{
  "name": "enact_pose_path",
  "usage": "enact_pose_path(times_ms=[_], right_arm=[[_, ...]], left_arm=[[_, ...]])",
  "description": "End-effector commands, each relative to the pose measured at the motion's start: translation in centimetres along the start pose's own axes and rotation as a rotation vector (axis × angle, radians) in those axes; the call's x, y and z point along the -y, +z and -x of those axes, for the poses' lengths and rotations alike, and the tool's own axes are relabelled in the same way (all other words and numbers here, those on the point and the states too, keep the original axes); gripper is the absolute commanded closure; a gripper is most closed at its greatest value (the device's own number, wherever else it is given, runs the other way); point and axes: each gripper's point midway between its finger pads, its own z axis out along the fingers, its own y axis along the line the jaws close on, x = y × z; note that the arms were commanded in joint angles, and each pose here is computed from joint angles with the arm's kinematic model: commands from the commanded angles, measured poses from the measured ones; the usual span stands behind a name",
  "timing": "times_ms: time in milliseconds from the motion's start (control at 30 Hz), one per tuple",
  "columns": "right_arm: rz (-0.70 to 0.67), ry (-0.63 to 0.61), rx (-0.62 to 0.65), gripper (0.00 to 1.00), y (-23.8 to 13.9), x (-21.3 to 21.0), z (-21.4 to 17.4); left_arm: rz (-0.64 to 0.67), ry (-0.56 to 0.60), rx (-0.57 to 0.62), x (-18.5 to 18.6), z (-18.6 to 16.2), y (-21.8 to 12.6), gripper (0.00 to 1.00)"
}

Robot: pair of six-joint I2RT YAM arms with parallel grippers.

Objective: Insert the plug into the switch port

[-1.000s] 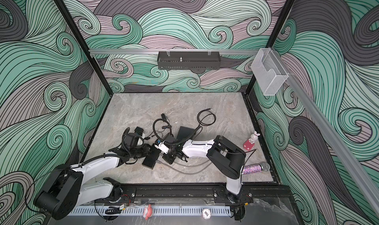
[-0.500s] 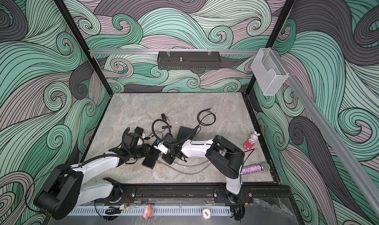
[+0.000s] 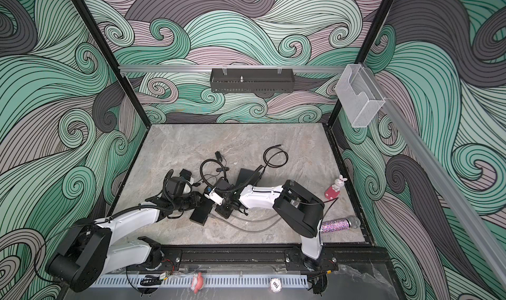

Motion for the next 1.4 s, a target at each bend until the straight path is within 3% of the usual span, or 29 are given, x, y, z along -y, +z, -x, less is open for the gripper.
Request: enact_pose_path(times_ms=[0,467,733,1067,1367], right_arm=[[-0.002,-0.044,0.103,1.00,-0.1,-0.3,3.3],[-0.057,-0.087,0.143,1.00,-0.8,0.2,5.4],[0.012,-0.103,0.158,1.00,-0.6,-1.3,5.9],[0.079,-0.008,0.216,1.00,-0.5,-2.5,6.2],[-0.017,-0.052,0.188,1.00,-0.6,-0.9,5.9]], left_arm=[[0.030,-0.008,-0.099,-0.8,-2.2,0.4,0.60],[0.023,-0.002,-0.113,-0.6,-2.5,0.5,0.61],[0.024,-0.002,-0.115,-0.6,-2.5,0.5,0.61],[0.026,-0.003,-0.117,-0.6,-2.5,0.6,0.61],[0.023,0.000,-0.121,-0.6,-2.7,0.5,0.61]])
